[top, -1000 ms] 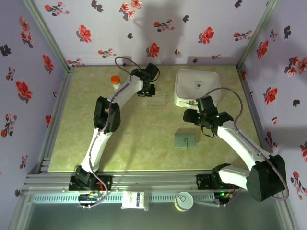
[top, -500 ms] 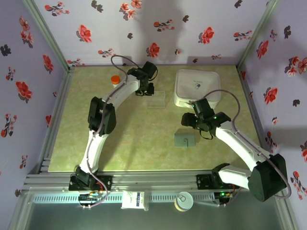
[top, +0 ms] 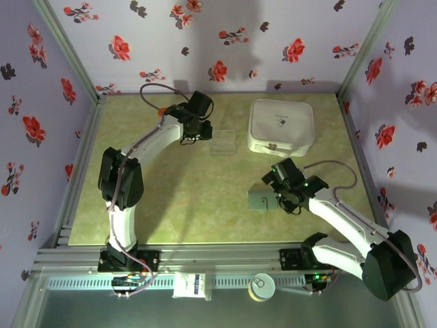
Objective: Take the credit cards out of the card holder
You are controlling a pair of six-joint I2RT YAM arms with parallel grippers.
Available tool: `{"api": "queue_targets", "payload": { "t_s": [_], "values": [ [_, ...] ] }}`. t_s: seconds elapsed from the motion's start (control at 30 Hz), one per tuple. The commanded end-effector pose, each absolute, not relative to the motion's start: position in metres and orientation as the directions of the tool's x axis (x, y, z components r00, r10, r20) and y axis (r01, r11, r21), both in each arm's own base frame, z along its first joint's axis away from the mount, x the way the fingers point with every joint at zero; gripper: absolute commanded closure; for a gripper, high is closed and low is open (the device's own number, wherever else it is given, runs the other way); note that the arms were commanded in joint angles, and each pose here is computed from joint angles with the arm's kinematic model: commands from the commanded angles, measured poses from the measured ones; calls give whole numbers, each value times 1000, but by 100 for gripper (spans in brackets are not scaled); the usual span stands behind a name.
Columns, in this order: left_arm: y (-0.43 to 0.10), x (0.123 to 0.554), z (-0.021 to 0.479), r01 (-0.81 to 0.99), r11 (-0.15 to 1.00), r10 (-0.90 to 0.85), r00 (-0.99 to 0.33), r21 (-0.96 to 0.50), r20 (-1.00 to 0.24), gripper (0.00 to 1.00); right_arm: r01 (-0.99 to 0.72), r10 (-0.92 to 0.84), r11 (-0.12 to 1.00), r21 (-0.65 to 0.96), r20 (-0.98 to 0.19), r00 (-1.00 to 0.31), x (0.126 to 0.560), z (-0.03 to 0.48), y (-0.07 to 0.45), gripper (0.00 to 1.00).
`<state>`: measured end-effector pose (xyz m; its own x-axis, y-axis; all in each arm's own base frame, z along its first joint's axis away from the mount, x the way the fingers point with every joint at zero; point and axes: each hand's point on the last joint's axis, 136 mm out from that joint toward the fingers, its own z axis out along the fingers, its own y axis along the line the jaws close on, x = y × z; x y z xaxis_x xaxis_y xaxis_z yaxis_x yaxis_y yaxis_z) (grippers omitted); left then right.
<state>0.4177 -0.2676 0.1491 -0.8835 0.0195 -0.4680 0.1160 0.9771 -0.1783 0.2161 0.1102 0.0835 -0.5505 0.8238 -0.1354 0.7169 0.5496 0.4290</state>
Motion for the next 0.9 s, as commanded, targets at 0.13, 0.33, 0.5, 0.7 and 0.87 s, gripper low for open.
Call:
{"api": "queue_targets", "payload": {
  "t_s": [0.13, 0.33, 0.5, 0.7, 0.87],
  "values": [
    [-267, 413, 155, 141, 963, 8, -868, -230, -496, 72, 888, 983, 128, 442, 63, -173, 219, 72, 112, 1],
    [-265, 410, 155, 149, 962, 17, -868, -229, -496, 71, 927, 979, 69, 369, 152, -134, 228, 49, 133, 1],
    [-260, 411, 158, 142, 962, 6, -864, -232, -504, 71, 959, 977, 61, 277, 182, -115, 228, 33, 139, 1],
    [-254, 411, 157, 136, 965, 6, -865, -224, -501, 70, 977, 976, 81, 198, 183, -118, 224, 24, 138, 5],
    [-251, 411, 155, 130, 966, 2, -866, -222, -500, 70, 979, 978, 84, 186, 175, -117, 223, 22, 136, 9]
  ]
}}
